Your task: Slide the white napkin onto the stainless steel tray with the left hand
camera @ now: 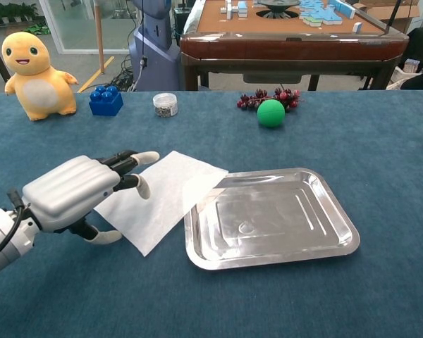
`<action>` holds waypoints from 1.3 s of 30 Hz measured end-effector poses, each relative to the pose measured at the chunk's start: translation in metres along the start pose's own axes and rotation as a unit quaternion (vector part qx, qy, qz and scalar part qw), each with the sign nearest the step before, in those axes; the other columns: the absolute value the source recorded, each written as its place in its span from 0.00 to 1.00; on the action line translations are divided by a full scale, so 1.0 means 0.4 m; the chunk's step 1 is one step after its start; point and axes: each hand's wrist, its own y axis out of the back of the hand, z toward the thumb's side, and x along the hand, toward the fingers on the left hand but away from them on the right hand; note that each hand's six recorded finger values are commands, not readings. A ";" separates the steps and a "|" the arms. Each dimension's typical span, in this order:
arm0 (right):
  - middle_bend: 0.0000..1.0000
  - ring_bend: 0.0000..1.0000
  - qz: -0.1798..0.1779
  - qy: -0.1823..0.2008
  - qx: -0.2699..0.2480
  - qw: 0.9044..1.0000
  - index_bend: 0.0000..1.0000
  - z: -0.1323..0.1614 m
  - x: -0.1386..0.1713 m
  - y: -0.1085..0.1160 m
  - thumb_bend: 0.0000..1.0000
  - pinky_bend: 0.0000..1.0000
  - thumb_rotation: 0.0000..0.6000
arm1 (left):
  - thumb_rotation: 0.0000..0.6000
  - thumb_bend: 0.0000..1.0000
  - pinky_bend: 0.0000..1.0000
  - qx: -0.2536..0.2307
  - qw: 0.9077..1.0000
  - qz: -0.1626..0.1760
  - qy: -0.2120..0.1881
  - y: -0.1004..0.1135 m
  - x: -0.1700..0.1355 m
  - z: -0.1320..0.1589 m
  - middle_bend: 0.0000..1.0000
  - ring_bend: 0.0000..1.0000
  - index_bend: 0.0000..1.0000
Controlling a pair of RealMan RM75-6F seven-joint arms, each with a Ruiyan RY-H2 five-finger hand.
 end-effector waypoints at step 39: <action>0.44 0.35 0.000 -0.001 0.000 1.000 0.54 -0.001 -0.001 0.000 0.26 0.44 1.00 | 1.00 0.43 0.28 -0.006 1.000 0.010 0.003 -0.001 -0.005 -0.008 0.07 0.01 0.50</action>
